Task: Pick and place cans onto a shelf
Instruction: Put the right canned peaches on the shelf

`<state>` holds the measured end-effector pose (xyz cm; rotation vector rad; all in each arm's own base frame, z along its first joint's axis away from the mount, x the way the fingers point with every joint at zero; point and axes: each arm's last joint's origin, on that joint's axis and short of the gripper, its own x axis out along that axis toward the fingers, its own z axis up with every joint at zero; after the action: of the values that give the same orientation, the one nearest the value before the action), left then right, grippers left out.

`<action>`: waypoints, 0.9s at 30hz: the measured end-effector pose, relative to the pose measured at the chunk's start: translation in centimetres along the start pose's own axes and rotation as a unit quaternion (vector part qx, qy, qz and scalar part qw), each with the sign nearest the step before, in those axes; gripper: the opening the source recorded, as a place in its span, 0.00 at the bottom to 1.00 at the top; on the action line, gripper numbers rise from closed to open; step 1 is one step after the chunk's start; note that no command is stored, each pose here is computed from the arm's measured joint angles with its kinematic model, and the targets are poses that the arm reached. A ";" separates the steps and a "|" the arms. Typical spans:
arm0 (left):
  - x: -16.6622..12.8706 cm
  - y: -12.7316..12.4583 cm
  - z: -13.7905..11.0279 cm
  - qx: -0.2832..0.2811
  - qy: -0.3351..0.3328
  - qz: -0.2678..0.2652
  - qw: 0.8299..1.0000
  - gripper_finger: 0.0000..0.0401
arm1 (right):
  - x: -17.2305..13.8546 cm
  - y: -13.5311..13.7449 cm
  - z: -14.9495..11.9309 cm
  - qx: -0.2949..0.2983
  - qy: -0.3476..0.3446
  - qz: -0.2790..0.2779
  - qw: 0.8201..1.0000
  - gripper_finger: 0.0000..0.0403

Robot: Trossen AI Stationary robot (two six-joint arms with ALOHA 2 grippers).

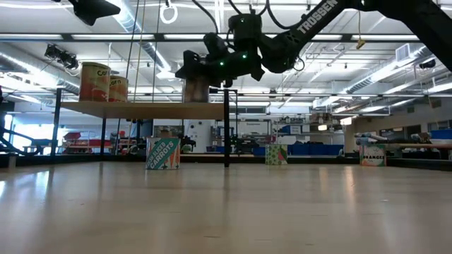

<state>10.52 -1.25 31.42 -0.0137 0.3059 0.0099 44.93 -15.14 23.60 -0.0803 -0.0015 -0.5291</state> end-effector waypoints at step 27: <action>0.0 0.0 -0.2 -0.013 0.010 -0.001 1.000 0.89 | -3.7 -3.2 7.0 0.010 0.059 -0.016 0.998 0.89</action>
<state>10.47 -1.26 31.24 -0.0390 0.3251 0.0122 40.25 -15.48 30.78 -0.0292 0.1072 -0.5648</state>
